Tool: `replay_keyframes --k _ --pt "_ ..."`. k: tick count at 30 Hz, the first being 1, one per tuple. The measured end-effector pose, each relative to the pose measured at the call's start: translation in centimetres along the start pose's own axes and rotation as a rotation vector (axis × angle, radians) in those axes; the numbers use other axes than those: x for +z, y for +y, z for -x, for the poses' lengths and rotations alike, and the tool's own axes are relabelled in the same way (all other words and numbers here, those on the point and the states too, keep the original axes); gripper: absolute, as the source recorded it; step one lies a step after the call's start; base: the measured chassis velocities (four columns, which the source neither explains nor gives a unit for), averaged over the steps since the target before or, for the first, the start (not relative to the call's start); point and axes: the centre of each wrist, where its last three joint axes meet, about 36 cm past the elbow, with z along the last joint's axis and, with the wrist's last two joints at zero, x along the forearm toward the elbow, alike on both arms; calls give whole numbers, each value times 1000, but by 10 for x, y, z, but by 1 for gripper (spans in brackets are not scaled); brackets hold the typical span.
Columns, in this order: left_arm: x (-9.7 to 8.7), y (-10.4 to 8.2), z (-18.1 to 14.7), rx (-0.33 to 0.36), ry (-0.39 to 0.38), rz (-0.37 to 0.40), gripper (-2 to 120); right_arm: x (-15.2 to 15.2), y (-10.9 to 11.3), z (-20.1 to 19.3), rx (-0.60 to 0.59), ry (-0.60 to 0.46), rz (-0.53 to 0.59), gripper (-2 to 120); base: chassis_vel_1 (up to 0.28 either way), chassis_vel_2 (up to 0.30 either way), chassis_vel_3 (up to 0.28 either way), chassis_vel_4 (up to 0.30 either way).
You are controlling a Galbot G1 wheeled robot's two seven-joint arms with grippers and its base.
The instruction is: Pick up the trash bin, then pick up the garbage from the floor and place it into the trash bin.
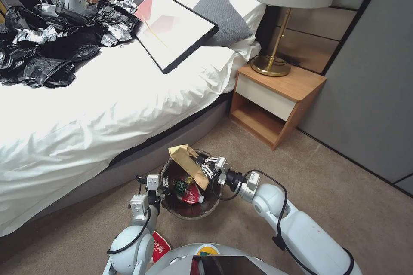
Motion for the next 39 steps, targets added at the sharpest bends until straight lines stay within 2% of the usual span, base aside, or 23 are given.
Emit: replay_keyframes --k 5,7,8,10,11,13,14,16,17,19,21,24,25,27,31,32,39 --pt "-1 -1 1 3 -2 -1 2 26 0 2 26 36 21 -1 0 0 0 0" --pt "-1 0 1 1 -4 -1 2 35 2 2 36 50 40 7 0 0 0 0" --pt "-1 0 1 1 -4 -1 2 35 2 2 36 50 40 7 0 0 0 0" --pt "-3 0 1 0 -8 -2 2 39 9 4 37 53 52 19 0 0 0 0" --pt "-3 0 1 0 -8 -2 2 39 9 4 37 53 52 19 0 0 0 0" --pt "-3 0 1 0 -9 -3 2 41 13 4 36 54 53 28 0 0 0 0" --pt "-3 0 1 0 -9 -3 2 41 13 4 36 54 53 28 0 0 0 0" --pt "-4 1 1 -1 -10 -3 2 40 12 3 38 53 48 38 0 0 0 0" --pt "-4 1 1 -1 -10 -3 2 40 12 3 38 53 48 38 0 0 0 0" --pt "-4 1 1 -1 -10 -2 2 39 12 1 40 53 43 50 0 0 0 0" --pt "-5 1 2 -1 -9 -2 2 38 12 0 40 54 41 54 0 0 0 0" --pt "-6 1 3 1 -10 -4 2 36 11 -2 39 52 36 68 0 0 0 0" --pt "-6 1 3 1 -10 -4 2 36 11 -2 39 52 36 68 0 0 0 0" --pt "-7 1 3 1 -11 -5 2 34 11 -3 37 53 32 80 0 0 0 0" --pt "-7 1 3 1 -11 -6 2 32 10 -5 34 55 25 89 0 0 0 0" --pt "-8 1 4 -1 -13 -7 2 30 9 -7 32 55 19 95 0 0 0 0" --pt "-8 2 4 -1 -13 -8 2 27 8 -9 31 55 13 100 0 0 0 0"
